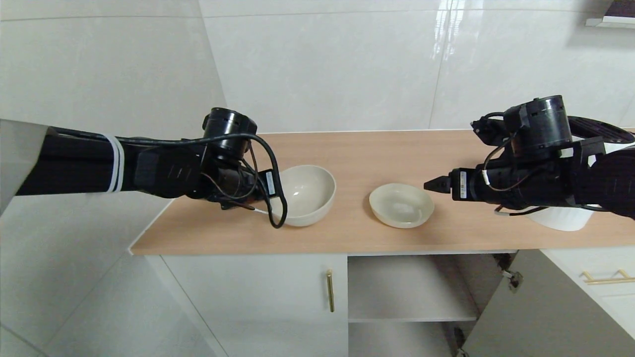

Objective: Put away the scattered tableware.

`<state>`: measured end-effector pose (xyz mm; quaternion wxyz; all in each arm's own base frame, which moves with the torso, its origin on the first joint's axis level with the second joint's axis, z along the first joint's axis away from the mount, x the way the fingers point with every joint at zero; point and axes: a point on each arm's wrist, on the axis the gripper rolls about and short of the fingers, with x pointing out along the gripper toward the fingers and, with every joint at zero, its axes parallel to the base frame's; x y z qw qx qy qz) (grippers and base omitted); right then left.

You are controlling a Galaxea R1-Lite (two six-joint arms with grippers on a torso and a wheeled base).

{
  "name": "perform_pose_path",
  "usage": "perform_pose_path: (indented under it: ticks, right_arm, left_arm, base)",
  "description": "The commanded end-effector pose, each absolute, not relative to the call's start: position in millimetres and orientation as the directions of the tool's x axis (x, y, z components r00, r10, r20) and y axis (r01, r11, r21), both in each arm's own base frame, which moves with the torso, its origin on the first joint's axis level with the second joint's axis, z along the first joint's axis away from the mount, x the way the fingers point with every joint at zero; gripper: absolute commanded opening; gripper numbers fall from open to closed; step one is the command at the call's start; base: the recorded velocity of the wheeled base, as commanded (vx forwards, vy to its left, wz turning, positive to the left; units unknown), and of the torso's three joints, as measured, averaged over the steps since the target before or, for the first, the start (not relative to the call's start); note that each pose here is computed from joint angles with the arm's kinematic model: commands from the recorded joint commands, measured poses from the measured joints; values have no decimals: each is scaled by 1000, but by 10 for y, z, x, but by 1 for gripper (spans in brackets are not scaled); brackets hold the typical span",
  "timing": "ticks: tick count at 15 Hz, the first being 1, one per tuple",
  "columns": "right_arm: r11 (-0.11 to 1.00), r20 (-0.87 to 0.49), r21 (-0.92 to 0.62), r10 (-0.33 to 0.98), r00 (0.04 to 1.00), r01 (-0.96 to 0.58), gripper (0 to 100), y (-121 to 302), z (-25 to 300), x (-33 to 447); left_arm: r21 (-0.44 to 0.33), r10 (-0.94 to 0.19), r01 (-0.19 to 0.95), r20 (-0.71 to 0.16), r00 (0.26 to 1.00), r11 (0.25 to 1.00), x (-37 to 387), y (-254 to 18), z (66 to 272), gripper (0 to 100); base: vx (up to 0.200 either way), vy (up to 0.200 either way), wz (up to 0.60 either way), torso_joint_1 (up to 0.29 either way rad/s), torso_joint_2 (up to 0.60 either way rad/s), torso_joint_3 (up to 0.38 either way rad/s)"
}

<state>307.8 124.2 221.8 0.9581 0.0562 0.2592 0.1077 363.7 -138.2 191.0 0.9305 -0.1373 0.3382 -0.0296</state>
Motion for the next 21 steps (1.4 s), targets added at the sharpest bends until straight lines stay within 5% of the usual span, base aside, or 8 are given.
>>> perform_pose_path:
  ticks: [1,6,14,15,21]
  right_arm:
    - [973,-499,156,227,836,-171,100,1260,2158,3119]
    - [999,-559,42,45,828,-26,100,1354,1787,3446]
    - [999,-570,37,37,821,-20,100,1427,1591,3624]
    - [999,-570,37,36,821,-18,0,1426,1573,3638]
    - [999,-586,30,34,809,-21,0,1452,1470,3683]
  left_arm:
    - [-326,-175,-22,-563,808,945,3445,-1333,2206,0]
    - [-435,-346,140,-439,830,889,2843,-1168,2760,0]
    - [-441,-380,176,-432,818,880,2748,-1217,2790,0]
    - [-440,-381,176,-436,815,880,2748,-1227,2774,0]
    - [-441,-387,182,-434,814,879,2732,-1241,2778,0]
  base:
    - [0,0,0,0,0,0]
    - [0,0,0,0,0,0]
    - [0,0,0,0,0,0]
    - [0,0,0,0,0,0]
    - [0,0,0,0,0,0]
